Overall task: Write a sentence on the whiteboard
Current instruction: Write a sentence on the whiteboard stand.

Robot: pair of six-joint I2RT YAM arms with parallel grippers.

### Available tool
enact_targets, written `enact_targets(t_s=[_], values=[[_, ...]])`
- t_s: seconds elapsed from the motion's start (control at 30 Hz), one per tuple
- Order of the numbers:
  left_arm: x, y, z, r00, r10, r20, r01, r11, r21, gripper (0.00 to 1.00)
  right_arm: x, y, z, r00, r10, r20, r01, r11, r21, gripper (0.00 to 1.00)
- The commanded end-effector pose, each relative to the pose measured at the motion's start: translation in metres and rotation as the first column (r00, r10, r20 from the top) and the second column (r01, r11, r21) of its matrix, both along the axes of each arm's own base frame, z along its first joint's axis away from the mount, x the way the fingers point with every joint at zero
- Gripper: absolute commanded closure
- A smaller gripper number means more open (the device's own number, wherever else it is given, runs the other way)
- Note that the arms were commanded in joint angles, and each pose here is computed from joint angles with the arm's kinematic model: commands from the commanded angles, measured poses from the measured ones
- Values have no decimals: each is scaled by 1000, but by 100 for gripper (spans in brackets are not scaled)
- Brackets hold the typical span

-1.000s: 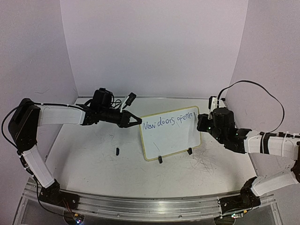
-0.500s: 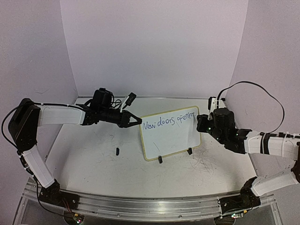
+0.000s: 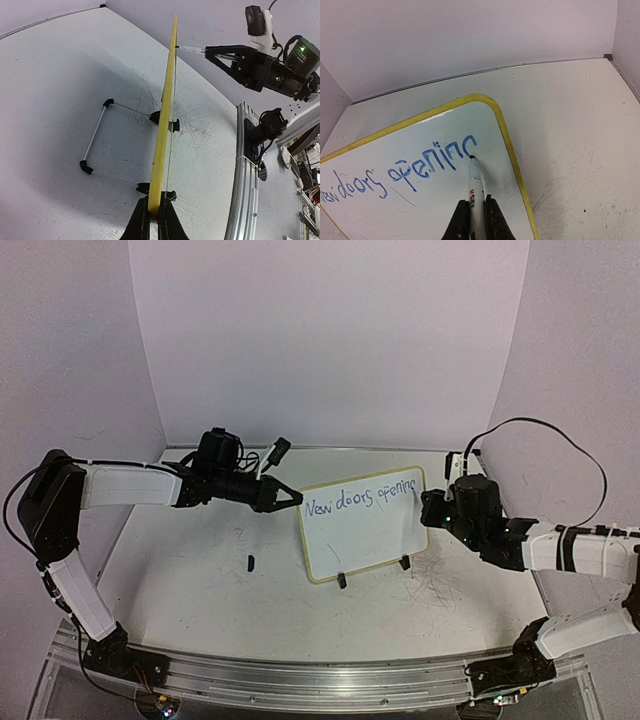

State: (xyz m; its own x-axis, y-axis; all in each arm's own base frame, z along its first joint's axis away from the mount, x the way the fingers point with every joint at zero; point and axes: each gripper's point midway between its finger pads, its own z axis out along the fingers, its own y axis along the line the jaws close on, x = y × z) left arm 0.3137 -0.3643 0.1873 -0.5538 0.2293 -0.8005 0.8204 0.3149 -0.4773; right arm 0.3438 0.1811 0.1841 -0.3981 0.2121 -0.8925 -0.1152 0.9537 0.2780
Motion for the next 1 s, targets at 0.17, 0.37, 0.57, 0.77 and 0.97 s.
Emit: enact_targets(t_s=[0.17, 0.37, 0.57, 0.77, 0.97], values=[[-11, 2, -6, 1000, -24, -6, 24, 999, 39, 100, 14, -2, 27, 996, -47, 72, 47, 999, 9, 100], [-12, 2, -6, 1000, -24, -6, 24, 999, 39, 100, 17, 0, 33, 995, -43, 87, 43, 999, 2, 100], [-11, 2, -7, 1000, -23, -7, 23, 999, 40, 100, 15, 0, 30, 996, -35, 82, 35, 999, -1, 100], [-11, 1, -7, 1000, -25, -8, 25, 999, 40, 100, 1, -6, 6, 999, -26, 20, 26, 1000, -7, 100], [-12, 2, -7, 1000, -23, -10, 24, 999, 40, 100, -9, -8, -18, 999, -7, -36, 7, 1000, -9, 100]])
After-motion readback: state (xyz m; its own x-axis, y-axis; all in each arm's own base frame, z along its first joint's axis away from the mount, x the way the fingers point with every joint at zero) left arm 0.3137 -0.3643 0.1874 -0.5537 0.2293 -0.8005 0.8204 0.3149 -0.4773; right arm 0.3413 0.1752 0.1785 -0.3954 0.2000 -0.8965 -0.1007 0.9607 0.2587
